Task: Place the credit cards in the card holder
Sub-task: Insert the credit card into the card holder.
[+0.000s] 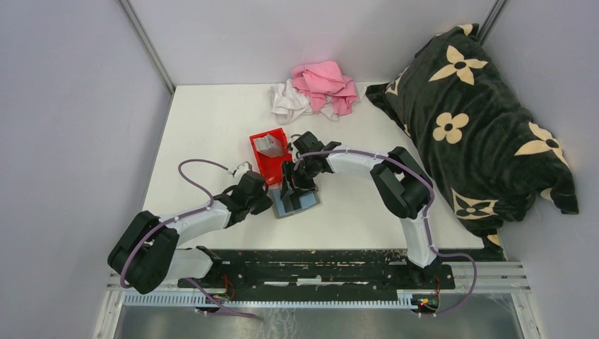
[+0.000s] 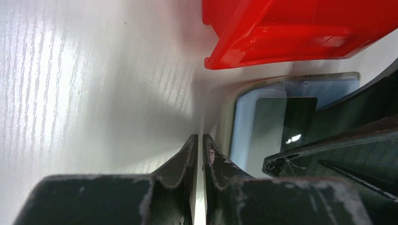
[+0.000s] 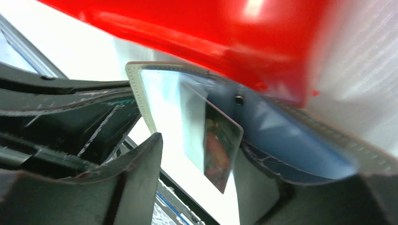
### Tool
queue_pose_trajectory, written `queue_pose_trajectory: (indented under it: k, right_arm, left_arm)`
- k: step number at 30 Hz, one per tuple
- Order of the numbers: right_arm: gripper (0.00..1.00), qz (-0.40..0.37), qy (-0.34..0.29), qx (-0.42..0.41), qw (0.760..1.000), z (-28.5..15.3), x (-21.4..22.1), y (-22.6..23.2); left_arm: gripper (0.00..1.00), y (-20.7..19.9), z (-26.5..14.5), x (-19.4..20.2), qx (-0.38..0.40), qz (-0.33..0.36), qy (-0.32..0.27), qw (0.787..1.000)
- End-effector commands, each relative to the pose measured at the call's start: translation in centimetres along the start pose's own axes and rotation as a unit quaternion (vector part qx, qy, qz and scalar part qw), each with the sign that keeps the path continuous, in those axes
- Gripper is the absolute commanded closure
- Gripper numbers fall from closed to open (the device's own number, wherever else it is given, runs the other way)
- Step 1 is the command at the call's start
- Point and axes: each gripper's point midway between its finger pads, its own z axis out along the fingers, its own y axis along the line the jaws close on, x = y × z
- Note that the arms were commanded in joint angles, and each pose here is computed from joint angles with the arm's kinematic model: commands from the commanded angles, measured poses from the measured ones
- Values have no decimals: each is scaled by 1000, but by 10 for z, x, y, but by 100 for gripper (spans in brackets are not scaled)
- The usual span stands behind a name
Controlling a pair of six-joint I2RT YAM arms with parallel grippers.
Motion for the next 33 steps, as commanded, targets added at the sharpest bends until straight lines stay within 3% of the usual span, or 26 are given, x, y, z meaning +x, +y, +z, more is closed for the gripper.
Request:
queue_pose_trajectory:
  k: [1, 10, 33]
  right_arm:
    - [33, -9, 12, 90, 996, -5, 8, -35]
    - [31, -30, 8, 143, 989, -11, 3, -35]
    - [33, -104, 39, 281, 953, -5, 15, -47]
  left_arm:
    - [85, 35, -3, 26, -46, 27, 40, 998]
    - [87, 38, -6, 29, -35, 31, 39, 998]
    - [89, -26, 1, 17, 57, 22, 57, 996]
